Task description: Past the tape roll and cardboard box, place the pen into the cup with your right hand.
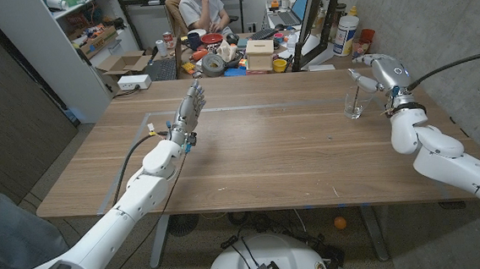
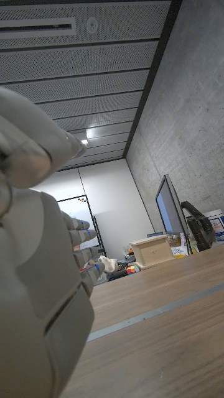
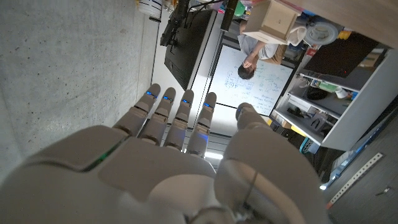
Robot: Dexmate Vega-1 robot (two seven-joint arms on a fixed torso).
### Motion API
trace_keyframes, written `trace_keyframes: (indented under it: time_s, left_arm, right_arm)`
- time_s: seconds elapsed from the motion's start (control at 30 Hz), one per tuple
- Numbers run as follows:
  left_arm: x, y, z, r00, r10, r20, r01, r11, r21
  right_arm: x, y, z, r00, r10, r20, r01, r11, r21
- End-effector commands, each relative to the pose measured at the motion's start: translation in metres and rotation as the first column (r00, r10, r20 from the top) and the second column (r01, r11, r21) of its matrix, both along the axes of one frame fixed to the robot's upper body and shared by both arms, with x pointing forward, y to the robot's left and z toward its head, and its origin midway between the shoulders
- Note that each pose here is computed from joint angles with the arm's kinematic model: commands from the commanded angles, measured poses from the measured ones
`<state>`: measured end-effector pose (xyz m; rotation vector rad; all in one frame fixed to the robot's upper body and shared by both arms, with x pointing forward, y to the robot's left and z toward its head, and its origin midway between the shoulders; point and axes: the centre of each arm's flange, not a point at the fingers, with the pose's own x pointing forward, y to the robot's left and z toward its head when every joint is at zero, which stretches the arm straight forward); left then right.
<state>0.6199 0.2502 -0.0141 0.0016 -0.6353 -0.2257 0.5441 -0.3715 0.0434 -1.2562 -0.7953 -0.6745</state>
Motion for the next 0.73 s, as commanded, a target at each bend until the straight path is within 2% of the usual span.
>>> trace_keyframes:
  time_s: [0.03,0.2,0.33,0.37,0.43,0.57,0.73]
  left_arm:
    - [-0.003,-0.010,0.017,0.999,0.022,0.049,-0.025,0.998,0.061]
    - [-0.003,-0.009,0.035,0.996,0.004,0.092,-0.014,0.994,0.112]
    - [0.004,-0.009,0.043,0.994,-0.048,0.099,0.034,0.990,0.139]
    - [0.006,-0.009,0.044,0.993,-0.054,0.105,0.038,0.987,0.155]
    - [0.011,-0.009,0.043,0.992,-0.067,0.106,0.049,0.985,0.166]
    - [0.019,-0.014,0.034,0.991,-0.108,0.082,0.094,0.983,0.158]
    - [0.026,-0.018,0.026,0.988,-0.136,0.076,0.122,0.978,0.167]
  right_arm:
    - [-0.003,0.010,0.001,0.924,0.376,0.067,-0.381,0.904,0.193]
    - [-0.001,0.017,-0.001,0.849,0.523,0.075,-0.519,0.798,0.308]
    - [-0.005,0.028,-0.008,0.814,0.566,0.126,-0.565,0.726,0.392]
    - [-0.006,0.031,-0.010,0.810,0.571,0.137,-0.572,0.716,0.400]
    - [-0.008,0.036,-0.015,0.811,0.567,0.146,-0.572,0.714,0.404]
    - [-0.011,0.045,-0.024,0.813,0.562,0.153,-0.568,0.706,0.423]
    - [-0.011,0.052,-0.030,0.821,0.551,0.151,-0.557,0.714,0.424]
